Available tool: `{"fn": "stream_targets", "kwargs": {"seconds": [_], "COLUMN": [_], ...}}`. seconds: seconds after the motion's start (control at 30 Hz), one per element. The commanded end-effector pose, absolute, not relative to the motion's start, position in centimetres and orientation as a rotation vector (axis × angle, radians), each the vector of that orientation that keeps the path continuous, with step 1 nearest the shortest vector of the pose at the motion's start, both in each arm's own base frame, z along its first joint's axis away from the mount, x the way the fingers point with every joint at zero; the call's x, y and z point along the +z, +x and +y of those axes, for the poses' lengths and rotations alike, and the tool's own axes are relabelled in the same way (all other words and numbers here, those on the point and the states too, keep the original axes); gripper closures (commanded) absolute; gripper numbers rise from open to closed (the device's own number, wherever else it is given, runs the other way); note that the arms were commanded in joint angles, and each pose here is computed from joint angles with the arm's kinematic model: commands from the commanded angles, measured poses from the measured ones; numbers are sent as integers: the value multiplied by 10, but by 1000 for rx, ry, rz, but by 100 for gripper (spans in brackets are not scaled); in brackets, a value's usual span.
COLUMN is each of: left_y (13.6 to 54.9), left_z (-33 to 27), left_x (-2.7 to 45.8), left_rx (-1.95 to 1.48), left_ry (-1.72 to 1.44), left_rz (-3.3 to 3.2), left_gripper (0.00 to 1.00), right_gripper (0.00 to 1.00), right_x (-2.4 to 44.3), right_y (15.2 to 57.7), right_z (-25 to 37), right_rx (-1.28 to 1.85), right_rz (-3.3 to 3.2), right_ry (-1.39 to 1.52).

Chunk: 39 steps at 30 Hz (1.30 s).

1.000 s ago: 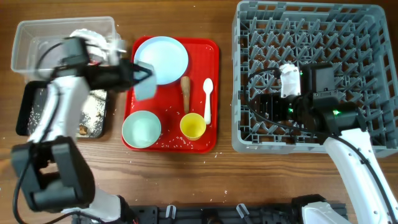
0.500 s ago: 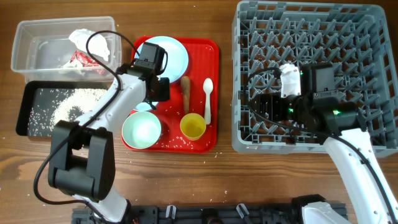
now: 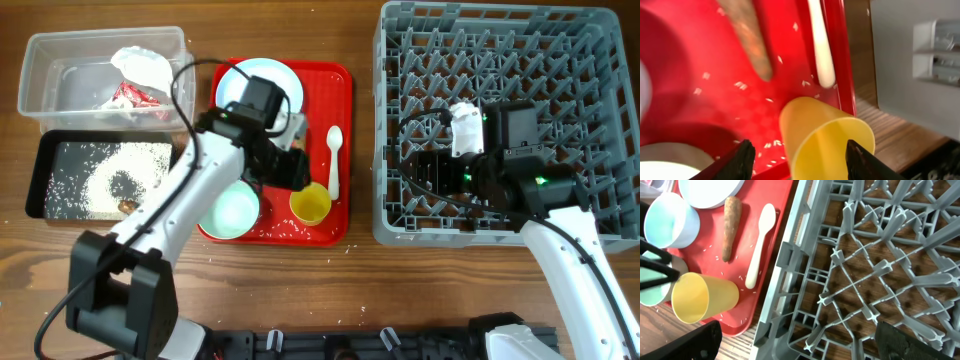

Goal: Sort waste into correct bins and load items into the dishwasher rack
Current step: 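Grasp the yellow cup with the left gripper and lift it, then hand the yellow cup from the left gripper to the right gripper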

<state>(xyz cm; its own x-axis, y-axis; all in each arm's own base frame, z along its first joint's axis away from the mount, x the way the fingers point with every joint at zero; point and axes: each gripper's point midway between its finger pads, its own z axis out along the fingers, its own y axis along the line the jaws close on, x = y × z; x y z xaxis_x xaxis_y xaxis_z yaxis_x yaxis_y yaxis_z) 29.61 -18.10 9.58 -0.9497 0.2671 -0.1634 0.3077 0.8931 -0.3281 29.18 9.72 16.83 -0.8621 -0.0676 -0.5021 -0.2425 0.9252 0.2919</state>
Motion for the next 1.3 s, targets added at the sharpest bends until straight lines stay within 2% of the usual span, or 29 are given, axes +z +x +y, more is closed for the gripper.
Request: {"fn": "stream_targets", "kwargs": {"seconds": [0.0, 0.07, 0.17, 0.27, 0.33, 0.37, 0.47, 0.57, 0.6, 0.73, 0.8, 0.93, 0.97, 1.13, 1.27], "left_y": [281, 282, 277, 273, 272, 273, 271, 272, 273, 288, 291, 290, 288, 288, 288], "left_z": [-182, -176, -173, -173, -173, -173, -177, -180, -186, -210, -210, -200, -200, -200, -200], "left_x": [71, 67, 60, 50, 49, 49, 49, 51, 58, 122, 165, 226, 238, 238, 238], "left_rx": [-443, -369, -359, -360, -360, -362, -364, -399, -510, -1263, -1666, -2106, -2182, -2183, -2197], "left_ry": [541, 498, 499, 481, 478, 471, 484, 420, 398, 268, 250, 274, 304, 301, 276], "left_rz": [2981, 2993, 3008, 3015, 3018, 3014, 3014, 3019, 3014, 2793, 2578, 2223, 2149, 2151, 2168], "left_gripper": [45, 47, 59, 60, 69, 79, 95, 96, 96, 96, 96, 96, 96, 96, 96], "right_gripper": [0, 0, 0, 0, 0, 0, 0, 0, 0, 0, 0, 0, 0, 0, 2], "right_x": [174, 174, 174, 174, 174, 174, 173, 176, 182, 223, 233, 255, 256, 267, 259], "right_y": [295, 294, 294, 294, 295, 295, 295, 295, 296, 290, 288, 277, 275, 270, 273], "right_z": [100, 100, 100, 100, 100, 100, 100, 107, 116, 165, 172, 204, 213, 237, 256], "right_rx": [488, 488, 488, 488, 488, 488, 487, 537, 606, 1015, 1077, 1298, 1333, 1418, 1436], "right_rz": [2573, 2575, 2575, 2575, 2573, 2572, 2575, 2561, 2529, 2321, 2269, 2073, 2034, 1897, 1864], "right_ry": [-216, -216, -216, -216, -216, -216, -218, -231, -255, -433, -472, -659, -707, -851, -915]}}
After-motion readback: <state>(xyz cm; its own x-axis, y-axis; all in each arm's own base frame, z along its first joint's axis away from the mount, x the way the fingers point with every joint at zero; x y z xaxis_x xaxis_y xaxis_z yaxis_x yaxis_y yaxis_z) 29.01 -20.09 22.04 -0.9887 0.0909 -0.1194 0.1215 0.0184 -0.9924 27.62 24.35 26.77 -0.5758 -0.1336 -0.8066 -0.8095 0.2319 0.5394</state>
